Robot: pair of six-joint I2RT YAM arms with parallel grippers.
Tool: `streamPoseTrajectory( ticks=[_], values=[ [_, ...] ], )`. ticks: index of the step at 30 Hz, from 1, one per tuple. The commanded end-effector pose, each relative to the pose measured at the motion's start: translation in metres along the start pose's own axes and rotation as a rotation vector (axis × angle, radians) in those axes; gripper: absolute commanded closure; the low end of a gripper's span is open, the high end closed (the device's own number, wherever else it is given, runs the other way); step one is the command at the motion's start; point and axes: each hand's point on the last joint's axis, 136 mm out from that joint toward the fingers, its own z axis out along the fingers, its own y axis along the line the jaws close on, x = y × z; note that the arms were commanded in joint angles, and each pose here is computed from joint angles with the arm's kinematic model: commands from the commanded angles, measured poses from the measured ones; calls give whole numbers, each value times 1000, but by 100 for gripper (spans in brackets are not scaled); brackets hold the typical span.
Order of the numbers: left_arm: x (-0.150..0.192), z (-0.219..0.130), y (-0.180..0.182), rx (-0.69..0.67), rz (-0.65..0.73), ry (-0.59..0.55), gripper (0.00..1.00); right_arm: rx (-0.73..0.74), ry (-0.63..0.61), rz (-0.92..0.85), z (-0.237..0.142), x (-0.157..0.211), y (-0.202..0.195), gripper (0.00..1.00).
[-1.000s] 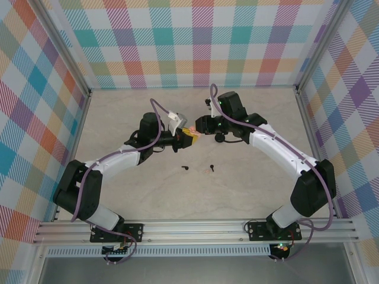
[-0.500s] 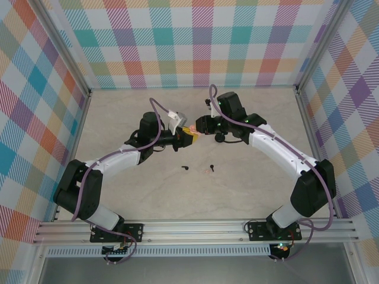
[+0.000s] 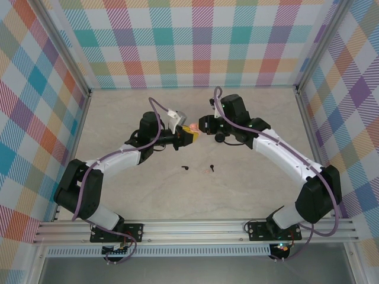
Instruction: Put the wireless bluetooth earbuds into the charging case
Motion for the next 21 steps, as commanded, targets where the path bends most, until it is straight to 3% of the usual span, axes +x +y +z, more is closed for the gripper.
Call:
streamPoseTrajectory(
  ticks=[1,8,21],
  values=[
    [-10,4,-1,11,7,-34,92,-22,-92,-5,-10,-16,10,74],
    [-15,4,-8,26,-8,-46,92,9,-158,-11,-11,-24,9,74],
    [-19,5,-15,53,-22,-54,92,35,-169,-6,-4,-23,6,74]
  ],
)
